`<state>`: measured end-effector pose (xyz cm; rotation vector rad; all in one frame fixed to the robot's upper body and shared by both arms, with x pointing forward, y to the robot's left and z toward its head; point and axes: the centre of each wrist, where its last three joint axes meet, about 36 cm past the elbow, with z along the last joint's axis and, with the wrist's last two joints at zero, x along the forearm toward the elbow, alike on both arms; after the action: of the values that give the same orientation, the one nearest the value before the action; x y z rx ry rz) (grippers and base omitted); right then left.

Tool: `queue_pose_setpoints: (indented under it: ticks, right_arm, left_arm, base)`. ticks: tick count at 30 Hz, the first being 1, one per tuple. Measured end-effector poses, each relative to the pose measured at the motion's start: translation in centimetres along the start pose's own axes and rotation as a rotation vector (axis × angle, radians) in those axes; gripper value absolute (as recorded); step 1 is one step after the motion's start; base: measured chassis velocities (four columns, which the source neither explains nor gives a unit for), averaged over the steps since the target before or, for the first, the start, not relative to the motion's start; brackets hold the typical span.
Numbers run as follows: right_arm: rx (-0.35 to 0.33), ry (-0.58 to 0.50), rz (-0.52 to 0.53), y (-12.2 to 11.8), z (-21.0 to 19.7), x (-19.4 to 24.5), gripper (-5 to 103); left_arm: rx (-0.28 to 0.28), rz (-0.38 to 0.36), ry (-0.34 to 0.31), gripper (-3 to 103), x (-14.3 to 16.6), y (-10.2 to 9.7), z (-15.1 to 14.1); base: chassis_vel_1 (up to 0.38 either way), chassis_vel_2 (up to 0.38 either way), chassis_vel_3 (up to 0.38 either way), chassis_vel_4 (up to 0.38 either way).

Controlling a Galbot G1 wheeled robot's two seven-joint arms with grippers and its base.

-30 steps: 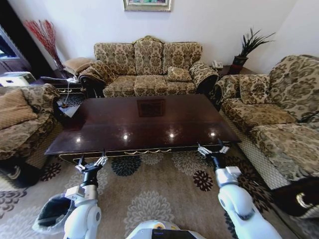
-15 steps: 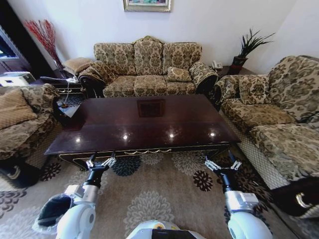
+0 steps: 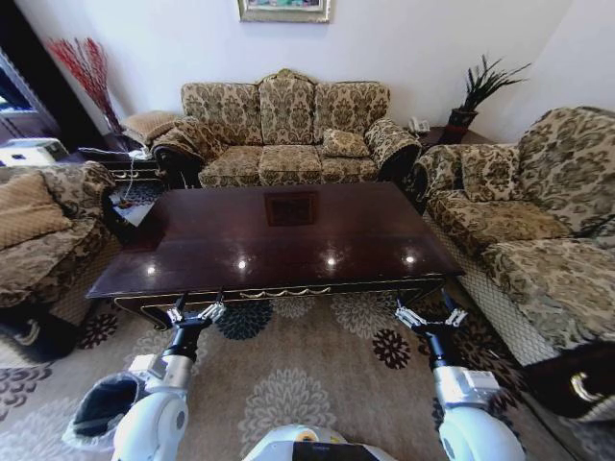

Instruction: Move to the front of the table and place the trash on the table into the trash bin.

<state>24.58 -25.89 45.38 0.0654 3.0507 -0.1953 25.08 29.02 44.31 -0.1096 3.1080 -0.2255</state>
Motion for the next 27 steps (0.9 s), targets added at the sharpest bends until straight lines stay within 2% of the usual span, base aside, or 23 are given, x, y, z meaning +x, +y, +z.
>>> queue_pose_setpoints:
  ticks: [27]
  right_arm:
    - [-0.001, 0.003, 0.000, 0.01, 0.06, -0.04, 100]
  left_arm:
    - [-0.001, -0.003, -0.002, 100, -0.01, 0.01, 0.02]
  base:
    - [0.004, 0.004, 0.006, 0.004]
